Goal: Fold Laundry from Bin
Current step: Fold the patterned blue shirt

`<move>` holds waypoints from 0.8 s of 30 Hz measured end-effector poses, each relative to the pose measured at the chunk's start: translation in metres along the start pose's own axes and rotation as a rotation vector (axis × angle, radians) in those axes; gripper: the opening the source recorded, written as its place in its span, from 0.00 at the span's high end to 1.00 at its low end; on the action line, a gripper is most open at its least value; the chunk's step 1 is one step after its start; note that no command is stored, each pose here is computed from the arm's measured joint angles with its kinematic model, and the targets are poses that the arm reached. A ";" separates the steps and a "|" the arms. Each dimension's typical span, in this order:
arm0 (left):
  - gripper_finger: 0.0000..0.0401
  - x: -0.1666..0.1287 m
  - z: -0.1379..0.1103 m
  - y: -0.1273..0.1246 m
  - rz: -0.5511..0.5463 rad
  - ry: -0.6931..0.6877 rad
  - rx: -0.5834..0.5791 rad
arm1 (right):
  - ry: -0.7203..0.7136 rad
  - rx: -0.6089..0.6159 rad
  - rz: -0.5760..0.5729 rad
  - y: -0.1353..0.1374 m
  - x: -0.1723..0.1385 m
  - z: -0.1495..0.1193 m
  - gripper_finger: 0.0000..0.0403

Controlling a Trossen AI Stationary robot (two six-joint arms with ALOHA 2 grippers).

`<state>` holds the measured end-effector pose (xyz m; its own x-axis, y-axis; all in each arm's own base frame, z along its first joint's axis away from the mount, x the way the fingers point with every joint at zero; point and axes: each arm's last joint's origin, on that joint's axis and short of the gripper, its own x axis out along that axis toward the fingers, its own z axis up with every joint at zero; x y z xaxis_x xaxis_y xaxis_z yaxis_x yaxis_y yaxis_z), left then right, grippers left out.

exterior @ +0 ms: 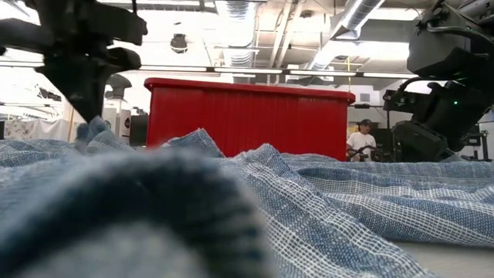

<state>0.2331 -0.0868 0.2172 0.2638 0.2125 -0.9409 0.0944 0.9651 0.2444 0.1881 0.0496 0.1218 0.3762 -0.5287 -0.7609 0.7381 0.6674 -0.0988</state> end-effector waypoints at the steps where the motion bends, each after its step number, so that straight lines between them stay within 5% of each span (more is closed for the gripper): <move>1: 1.00 0.000 -0.002 -0.003 -0.001 0.000 -0.007 | 0.000 0.001 0.001 0.000 0.000 0.000 0.54; 12: 1.00 0.016 -0.026 -0.018 0.019 0.078 -0.162 | -0.069 -0.038 0.133 0.014 0.000 0.011 0.54; 24: 1.00 0.024 -0.035 -0.020 0.025 0.111 -0.308 | -0.337 0.063 0.386 0.020 0.014 0.077 0.54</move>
<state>0.2043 -0.0954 0.1819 0.1545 0.2363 -0.9593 -0.2097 0.9567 0.2019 0.2514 0.0146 0.1584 0.7802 -0.3964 -0.4839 0.5378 0.8202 0.1953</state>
